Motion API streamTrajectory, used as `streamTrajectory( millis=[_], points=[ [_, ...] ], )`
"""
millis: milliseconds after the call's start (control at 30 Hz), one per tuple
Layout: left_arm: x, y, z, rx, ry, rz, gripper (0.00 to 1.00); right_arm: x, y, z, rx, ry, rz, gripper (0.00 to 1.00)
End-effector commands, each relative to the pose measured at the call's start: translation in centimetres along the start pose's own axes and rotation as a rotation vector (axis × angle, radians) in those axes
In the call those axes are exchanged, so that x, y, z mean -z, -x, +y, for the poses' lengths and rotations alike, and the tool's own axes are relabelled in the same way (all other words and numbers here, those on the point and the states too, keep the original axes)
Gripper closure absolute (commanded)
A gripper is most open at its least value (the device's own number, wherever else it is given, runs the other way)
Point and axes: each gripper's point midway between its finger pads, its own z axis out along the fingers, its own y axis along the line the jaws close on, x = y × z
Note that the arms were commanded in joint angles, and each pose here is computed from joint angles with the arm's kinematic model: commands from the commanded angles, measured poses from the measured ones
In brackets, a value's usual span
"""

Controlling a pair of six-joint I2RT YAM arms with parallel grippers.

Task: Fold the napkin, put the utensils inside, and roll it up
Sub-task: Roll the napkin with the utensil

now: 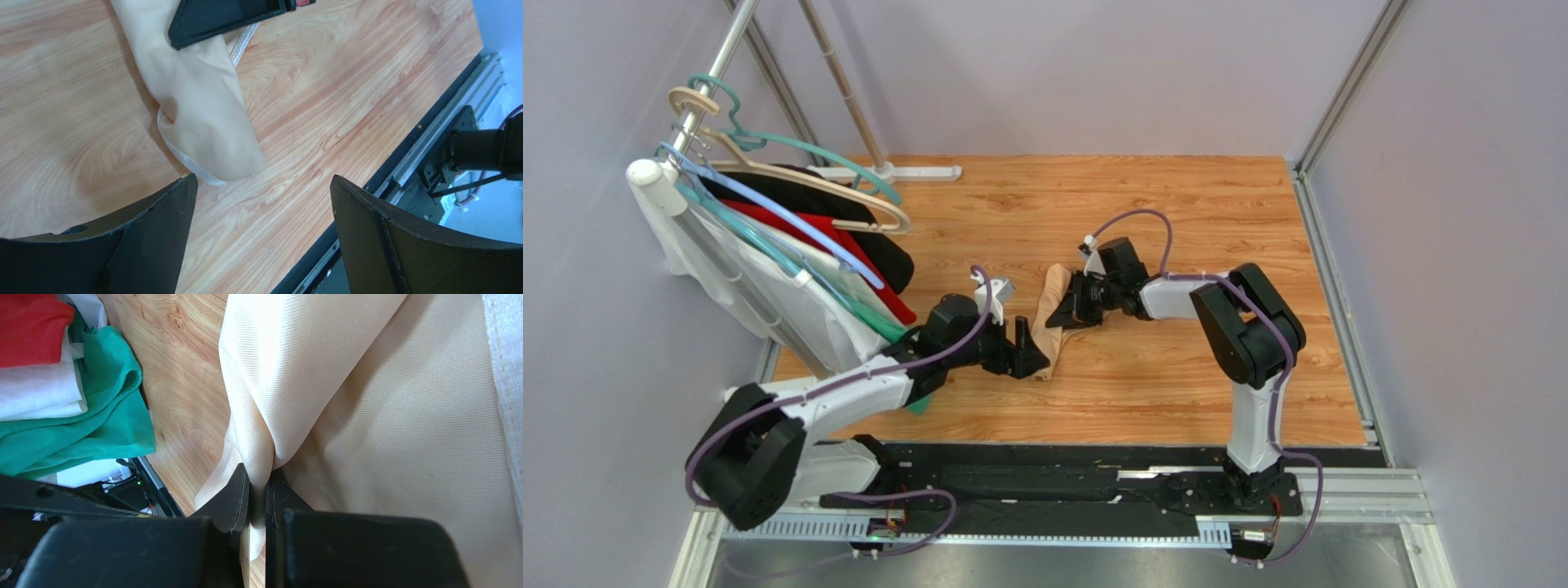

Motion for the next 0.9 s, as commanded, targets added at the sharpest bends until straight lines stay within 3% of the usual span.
streamTrajectory(
  millis=[0, 133, 533, 867],
  points=[
    [-2.0, 1.8, -1.8, 0.095, -0.174, -0.030, 0.15, 0.0, -4.2, -7.7, -0.009, -0.244, 0.091, 1.00],
    [-3.0, 1.2, -0.2, 0.198, -0.162, -0.048, 0.20, 0.1, -4.5, -7.0, -0.005, -0.206, 0.104, 1.00],
    [-5.3, -0.9, 3.7, 0.229, 0.003, 0.005, 0.20, 0.0, -5.5, -6.4, -0.028, -0.136, 0.137, 1.00],
    [-6.8, -2.8, 5.7, 0.273, 0.065, 0.022, 0.22, 0.0, -6.1, -3.0, -0.131, 0.062, 0.145, 1.00]
  ],
)
